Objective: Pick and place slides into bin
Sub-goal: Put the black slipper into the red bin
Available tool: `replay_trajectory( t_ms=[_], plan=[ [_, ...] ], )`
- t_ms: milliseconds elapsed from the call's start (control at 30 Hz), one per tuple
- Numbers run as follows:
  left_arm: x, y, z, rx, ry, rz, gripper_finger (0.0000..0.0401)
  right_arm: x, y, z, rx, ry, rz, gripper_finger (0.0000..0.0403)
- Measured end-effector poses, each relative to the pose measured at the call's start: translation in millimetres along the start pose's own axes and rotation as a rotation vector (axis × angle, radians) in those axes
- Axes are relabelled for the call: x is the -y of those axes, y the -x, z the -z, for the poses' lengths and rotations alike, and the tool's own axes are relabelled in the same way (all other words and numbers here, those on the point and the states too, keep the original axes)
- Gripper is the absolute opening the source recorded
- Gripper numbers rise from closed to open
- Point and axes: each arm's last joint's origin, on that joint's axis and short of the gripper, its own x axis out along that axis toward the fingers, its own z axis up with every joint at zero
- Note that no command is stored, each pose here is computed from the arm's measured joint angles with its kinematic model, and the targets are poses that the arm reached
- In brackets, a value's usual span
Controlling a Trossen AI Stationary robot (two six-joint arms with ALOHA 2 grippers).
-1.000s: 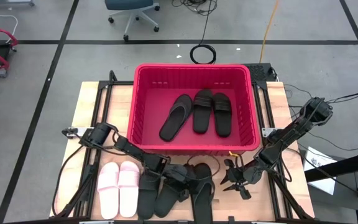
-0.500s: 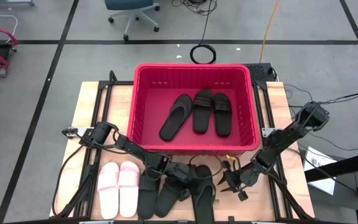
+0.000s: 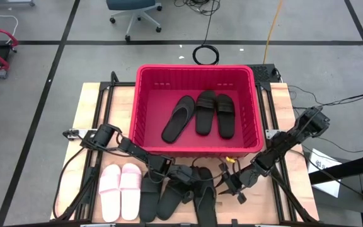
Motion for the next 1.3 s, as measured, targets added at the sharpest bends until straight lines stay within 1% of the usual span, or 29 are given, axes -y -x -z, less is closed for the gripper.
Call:
replay_trajectory(
  t_ms=[167,300,767,967,1300],
  plan=[
    [1.3,-0.1,-0.8,0.006,-0.008,0.015,0.0173,9.5,-1.3,-0.5,-0.002,-0.024,0.059,0.0130],
    [1.2,-0.1,-0.6,0.006,-0.008,0.015,0.0173,14.2,-1.8,-0.9,-0.001,-0.040,0.075,0.0130],
    [1.5,-0.3,-1.1,0.025,-0.010,-0.002,0.0173,14.6,-1.9,-0.9,-0.001,-0.048,0.076,0.0130],
    [1.3,-0.3,-1.1,0.030,-0.010,-0.008,0.0173,14.6,-1.9,-0.9,-0.001,-0.081,0.076,0.0130],
    [1.7,-0.2,-2.0,0.043,-0.006,-0.003,0.0172,14.6,-1.9,-1.0,0.000,-0.085,0.075,0.0130]
  ],
)
